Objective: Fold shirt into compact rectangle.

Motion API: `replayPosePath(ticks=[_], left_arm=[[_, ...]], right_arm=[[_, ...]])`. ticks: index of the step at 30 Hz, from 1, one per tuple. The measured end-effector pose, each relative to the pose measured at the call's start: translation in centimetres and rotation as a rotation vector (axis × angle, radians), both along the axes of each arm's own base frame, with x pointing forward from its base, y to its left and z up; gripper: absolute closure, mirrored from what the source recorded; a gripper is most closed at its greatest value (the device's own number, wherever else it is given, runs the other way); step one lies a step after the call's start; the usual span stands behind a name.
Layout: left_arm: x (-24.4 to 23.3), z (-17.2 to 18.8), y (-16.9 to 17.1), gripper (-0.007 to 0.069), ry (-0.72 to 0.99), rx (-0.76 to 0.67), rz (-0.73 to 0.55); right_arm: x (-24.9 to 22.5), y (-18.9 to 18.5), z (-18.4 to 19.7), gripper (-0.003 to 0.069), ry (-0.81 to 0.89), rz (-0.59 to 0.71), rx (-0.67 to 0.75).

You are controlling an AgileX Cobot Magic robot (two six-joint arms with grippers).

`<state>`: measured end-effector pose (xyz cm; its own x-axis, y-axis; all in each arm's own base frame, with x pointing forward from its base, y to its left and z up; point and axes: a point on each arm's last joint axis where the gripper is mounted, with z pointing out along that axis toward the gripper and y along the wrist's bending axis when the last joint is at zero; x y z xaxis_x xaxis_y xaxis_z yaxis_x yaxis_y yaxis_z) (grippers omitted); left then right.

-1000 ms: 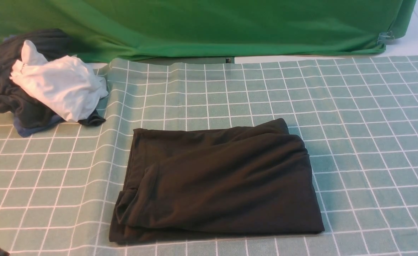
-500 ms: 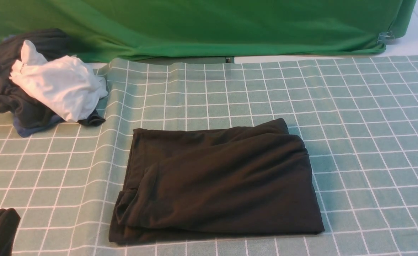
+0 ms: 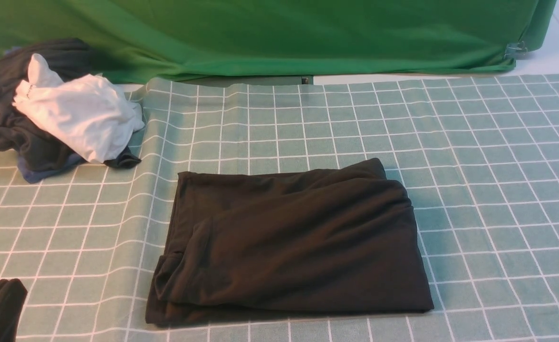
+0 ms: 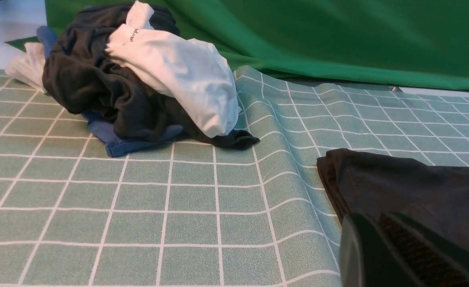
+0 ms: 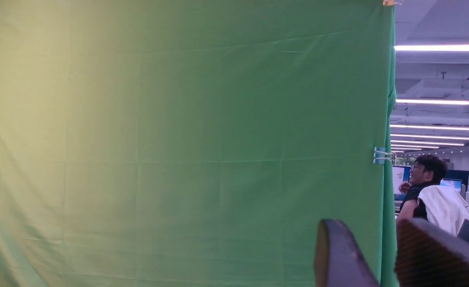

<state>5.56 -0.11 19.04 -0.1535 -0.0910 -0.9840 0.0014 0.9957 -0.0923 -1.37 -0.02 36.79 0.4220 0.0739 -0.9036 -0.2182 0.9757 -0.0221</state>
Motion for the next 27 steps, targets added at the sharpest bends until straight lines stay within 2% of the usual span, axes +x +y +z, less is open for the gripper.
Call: replayPosePath(ticks=[12,16,19,24,27], left_arm=[[0.0,0.0,0.0,0.0611,0.000,0.000,0.000],[0.0,0.0,0.0,0.0611,0.000,0.000,0.000],[0.0,0.0,0.0,0.0611,0.001,0.000,0.000],[0.0,0.0,0.0,0.0611,0.004,0.002,0.000],[0.0,0.0,0.0,0.0610,0.004,0.005,-0.001]], right_arm=[[0.0,0.0,0.0,0.0421,0.002,0.000,-0.002],[0.2,0.0,-0.3,0.0421,0.007,-0.020,-0.047],[1.4,0.3,-2.1,0.0421,0.064,-0.045,-0.079],[4.3,0.5,-7.4,0.0420,0.245,-0.179,-0.152],[6.1,0.3,-12.5,0.0423,0.401,-0.230,-0.211]])
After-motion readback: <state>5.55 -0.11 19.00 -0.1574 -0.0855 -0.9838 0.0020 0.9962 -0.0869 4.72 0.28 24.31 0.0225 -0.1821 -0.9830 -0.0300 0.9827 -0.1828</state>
